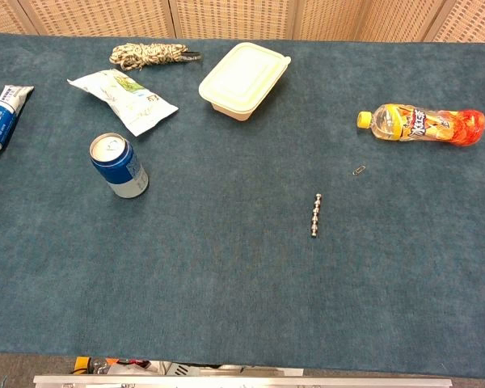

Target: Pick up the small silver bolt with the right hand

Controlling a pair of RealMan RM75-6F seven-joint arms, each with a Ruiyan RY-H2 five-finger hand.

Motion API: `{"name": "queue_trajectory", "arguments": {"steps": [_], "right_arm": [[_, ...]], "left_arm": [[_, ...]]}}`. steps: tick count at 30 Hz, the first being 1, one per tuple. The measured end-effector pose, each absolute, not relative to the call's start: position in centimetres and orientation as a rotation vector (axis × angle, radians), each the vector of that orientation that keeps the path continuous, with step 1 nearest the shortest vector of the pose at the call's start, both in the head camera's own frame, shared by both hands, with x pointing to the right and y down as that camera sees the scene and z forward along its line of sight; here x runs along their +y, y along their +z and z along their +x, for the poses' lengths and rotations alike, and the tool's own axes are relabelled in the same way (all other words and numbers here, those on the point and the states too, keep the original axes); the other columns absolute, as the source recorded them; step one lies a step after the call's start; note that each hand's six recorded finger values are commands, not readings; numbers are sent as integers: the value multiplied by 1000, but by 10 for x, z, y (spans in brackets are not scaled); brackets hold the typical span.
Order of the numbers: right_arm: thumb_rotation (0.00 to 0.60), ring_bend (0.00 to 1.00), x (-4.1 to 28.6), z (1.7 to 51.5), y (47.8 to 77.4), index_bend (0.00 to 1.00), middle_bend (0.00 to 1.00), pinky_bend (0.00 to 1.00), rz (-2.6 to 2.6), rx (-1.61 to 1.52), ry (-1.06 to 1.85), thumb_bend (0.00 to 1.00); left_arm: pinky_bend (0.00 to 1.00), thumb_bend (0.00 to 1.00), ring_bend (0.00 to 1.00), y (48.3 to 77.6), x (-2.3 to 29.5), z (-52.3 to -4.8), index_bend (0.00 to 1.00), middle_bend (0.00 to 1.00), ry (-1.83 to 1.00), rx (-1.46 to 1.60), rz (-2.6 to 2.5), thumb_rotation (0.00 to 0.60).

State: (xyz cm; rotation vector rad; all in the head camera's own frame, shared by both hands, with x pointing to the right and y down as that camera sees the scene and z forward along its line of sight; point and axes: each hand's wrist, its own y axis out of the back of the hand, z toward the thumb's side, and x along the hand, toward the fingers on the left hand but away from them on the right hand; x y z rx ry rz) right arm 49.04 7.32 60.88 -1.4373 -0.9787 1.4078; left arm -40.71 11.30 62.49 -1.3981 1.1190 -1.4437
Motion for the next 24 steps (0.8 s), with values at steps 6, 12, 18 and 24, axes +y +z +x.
{"name": "queue_trajectory", "arguments": {"steps": [6, 12, 18, 24], "right_arm": [[600, 238, 72, 487, 608, 309, 329, 335, -1452, -977, 1382, 62], [600, 249, 67, 474, 607, 309, 336, 360, -1519, -979, 1308, 84], [600, 575, 55, 443, 614, 325, 534, 773, -1607, -866, 1214, 156], [600, 809, 44, 402, 630, 420, 788, 996, -1690, -678, 1127, 169]], "left_arm": [[0, 239, 0, 624, 113, -406, 0, 0, -1443, 1119, -1401, 600], [0, 239, 0, 623, 115, -407, 0, 0, -1438, 1125, -1399, 600], [0, 239, 0, 623, 117, -406, 0, 0, -1442, 1122, -1406, 600], [0, 239, 0, 621, 118, -408, 0, 0, -1445, 1126, -1402, 600]]}}
